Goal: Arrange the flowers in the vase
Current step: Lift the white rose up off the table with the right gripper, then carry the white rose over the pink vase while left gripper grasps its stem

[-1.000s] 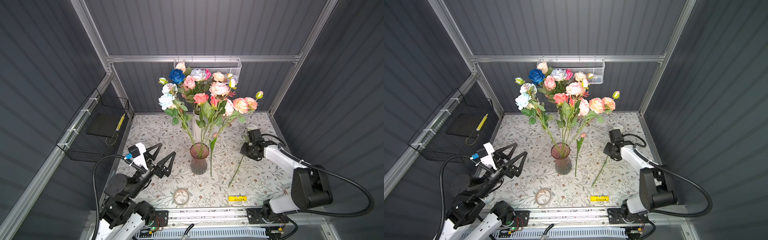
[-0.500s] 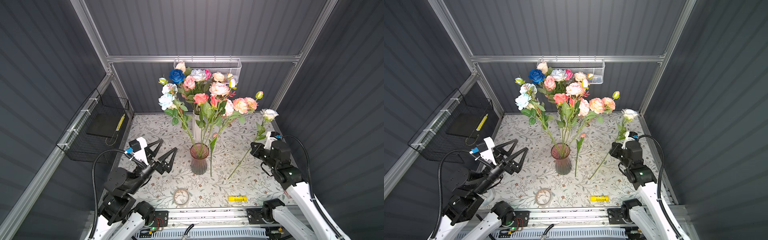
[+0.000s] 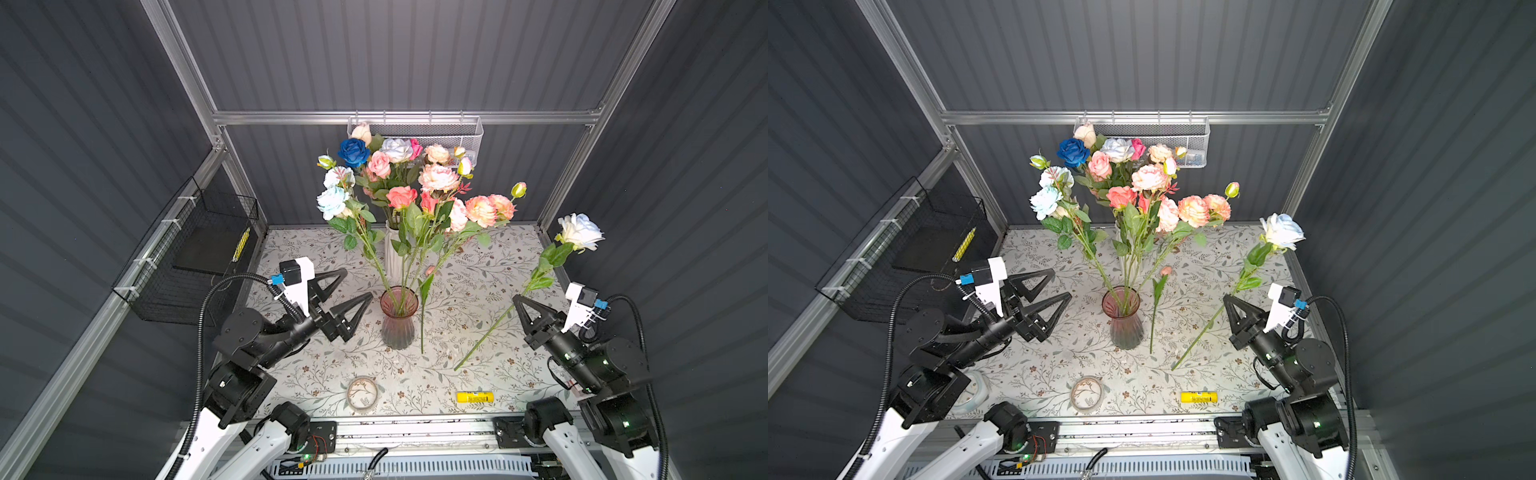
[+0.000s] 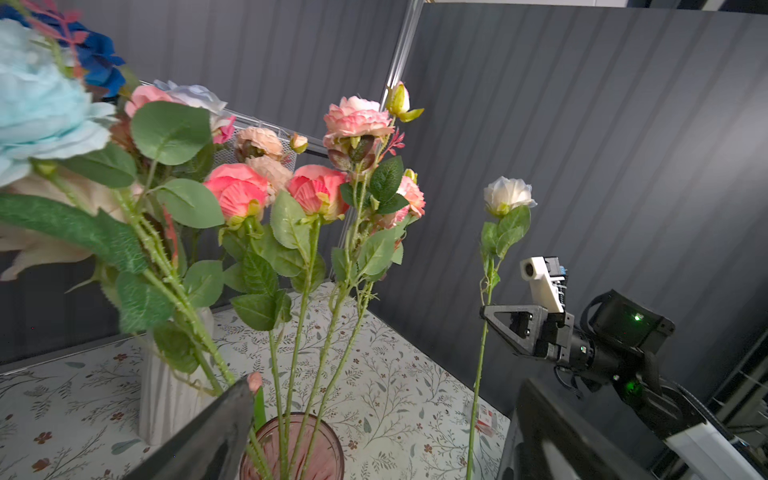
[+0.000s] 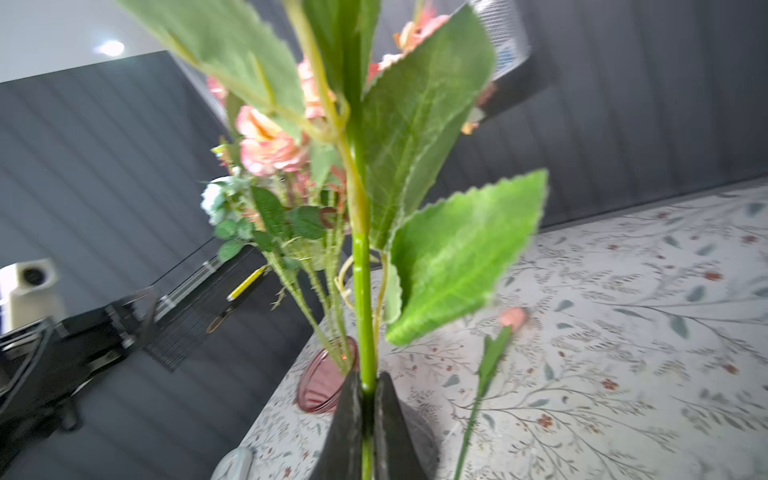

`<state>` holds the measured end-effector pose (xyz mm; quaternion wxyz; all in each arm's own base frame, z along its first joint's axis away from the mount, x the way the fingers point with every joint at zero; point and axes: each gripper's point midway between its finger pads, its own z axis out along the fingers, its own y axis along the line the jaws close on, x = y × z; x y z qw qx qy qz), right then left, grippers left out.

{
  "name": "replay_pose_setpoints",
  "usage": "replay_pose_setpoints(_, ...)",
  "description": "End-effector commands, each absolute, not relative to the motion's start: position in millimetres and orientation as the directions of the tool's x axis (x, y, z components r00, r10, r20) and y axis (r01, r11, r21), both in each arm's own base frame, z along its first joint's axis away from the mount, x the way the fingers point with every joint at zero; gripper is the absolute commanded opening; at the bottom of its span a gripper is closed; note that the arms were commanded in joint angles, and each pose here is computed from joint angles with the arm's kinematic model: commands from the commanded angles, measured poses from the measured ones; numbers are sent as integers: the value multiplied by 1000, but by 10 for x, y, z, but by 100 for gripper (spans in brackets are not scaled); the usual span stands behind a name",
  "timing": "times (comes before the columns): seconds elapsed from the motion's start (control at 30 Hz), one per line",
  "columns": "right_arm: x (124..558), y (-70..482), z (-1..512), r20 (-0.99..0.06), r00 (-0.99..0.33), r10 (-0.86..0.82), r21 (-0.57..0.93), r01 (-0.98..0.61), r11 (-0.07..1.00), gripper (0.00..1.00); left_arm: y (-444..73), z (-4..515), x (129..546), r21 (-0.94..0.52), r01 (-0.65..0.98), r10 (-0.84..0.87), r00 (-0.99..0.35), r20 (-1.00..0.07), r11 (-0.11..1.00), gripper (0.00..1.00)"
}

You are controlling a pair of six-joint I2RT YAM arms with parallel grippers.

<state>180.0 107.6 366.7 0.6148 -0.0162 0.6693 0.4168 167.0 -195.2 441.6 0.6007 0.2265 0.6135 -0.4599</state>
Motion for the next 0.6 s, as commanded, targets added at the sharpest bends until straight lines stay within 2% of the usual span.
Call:
replay_pose_setpoints(0.0,1494,1375,4125,-872,-243,426,452,-735,505,0,-2106,4604,1453,-213,915,-222,-141,-965,343,100)
replay_pose_setpoints(0.2,1409,1759,4382,-909,-253,330,380,-829,411,0,-2353,4681,1374,-197,964,-163,-168,-972,178,99)
replay_pose_setpoints(0.4,1304,2356,4686,-949,-196,249,273,-903,332,0,-2536,4742,1292,-210,978,-132,-208,-969,2,97)
replay_pose_setpoints(0.57,1313,2795,4971,-951,-174,255,238,-940,244,0,-2613,4694,1275,-228,971,-93,-234,-968,-67,92)
